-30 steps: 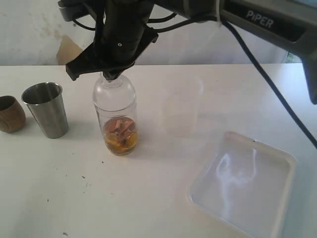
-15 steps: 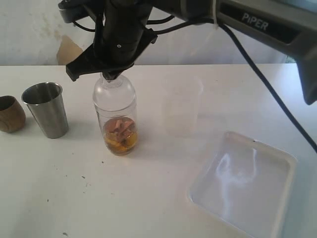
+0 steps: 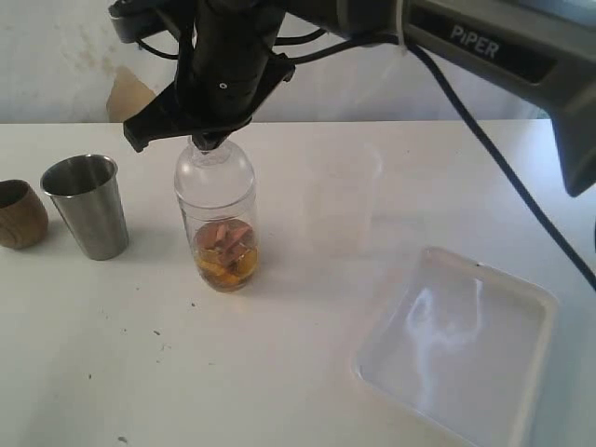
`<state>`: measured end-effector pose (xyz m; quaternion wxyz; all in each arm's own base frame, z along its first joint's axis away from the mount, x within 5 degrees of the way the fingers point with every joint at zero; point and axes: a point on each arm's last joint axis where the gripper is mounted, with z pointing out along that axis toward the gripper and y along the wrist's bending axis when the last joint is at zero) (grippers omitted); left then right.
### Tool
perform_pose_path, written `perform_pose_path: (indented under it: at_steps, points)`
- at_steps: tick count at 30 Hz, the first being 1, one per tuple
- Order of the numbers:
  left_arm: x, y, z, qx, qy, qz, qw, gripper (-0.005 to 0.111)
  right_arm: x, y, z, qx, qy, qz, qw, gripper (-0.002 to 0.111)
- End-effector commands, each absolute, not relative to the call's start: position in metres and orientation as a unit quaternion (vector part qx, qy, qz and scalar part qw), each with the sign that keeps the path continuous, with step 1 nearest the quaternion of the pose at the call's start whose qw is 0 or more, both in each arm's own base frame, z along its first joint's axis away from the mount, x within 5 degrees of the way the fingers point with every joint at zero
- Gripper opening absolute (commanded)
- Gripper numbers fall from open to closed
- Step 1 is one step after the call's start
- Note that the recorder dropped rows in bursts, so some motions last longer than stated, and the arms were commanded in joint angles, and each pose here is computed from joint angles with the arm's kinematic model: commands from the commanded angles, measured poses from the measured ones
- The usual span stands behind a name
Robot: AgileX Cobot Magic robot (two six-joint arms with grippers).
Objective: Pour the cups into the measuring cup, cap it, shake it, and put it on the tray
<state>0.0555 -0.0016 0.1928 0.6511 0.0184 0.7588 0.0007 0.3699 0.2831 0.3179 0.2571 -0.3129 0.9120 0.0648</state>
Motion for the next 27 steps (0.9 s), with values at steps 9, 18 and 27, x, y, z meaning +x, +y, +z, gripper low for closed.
perform_pose_path:
  at_steps: [9, 18, 27]
  points:
    - [0.056, -0.002, 0.192, 0.018, 0.756, 0.001, 0.654, 0.0, 0.371, 0.282, 0.301, -0.33, 0.917, 0.047, 0.219, 0.003]
    - [0.056, -0.002, 0.192, 0.018, 0.756, 0.001, 0.654, 0.0, 0.362, 0.276, 0.346, -0.321, 0.895, 0.076, 0.3, 0.019]
    - [0.056, -0.002, 0.192, 0.018, 0.756, 0.001, 0.654, 0.0, 0.359, 0.274, 0.366, -0.306, 0.88, 0.096, 0.35, 0.011]
